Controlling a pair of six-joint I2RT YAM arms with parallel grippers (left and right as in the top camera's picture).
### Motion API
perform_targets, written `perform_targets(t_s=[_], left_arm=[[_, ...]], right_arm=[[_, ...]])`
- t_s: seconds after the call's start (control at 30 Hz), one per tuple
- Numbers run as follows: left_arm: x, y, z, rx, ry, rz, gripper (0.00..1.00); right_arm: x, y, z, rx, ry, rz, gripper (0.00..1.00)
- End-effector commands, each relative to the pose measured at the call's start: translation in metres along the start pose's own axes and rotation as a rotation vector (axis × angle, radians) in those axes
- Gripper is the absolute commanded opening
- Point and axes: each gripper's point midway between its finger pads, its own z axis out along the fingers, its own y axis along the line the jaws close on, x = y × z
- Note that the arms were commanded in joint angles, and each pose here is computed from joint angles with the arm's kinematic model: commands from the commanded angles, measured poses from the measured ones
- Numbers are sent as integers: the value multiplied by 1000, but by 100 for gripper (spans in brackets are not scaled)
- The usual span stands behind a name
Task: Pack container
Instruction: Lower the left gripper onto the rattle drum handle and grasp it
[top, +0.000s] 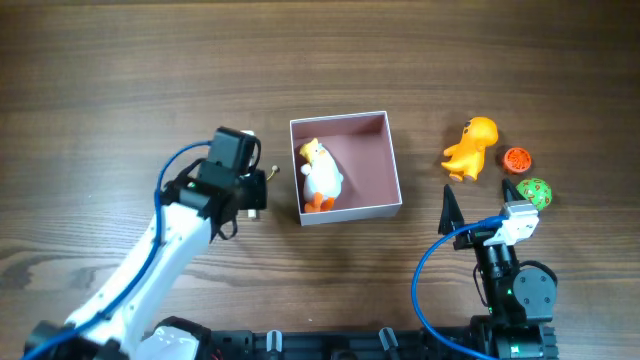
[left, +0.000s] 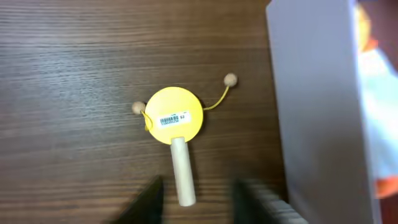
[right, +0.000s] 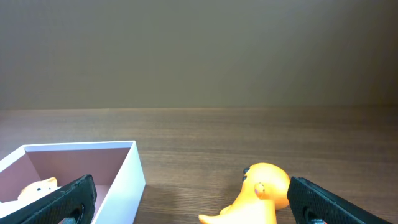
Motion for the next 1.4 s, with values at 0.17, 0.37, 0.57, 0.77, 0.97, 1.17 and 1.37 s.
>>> perform_targets(t_s=[0.17,0.37,0.57,0.77,0.97,1.17,1.37], left_arm=[[27,11,14,-61,121,-131,51],[43,14,38,-98,207,-144,52],[43,13,55,-103,219,-143,53],[46,14,66,-109,233,-142,52],[51,15,72,-120,259,-140,50],[51,15,74,-120,257,-139,44],[50,14,75,-117,252,-140,43]], right_arm=[[-1,0,0,-2,-5,11,100],[-1,0,0,-2,-5,11,100],[-1,0,0,-2,-5,11,100],[-1,0,0,-2,-5,11,100],[-1,0,0,-2,-5,11,100],[-1,0,0,-2,-5,11,100],[-1,0,0,-2,-5,11,99]])
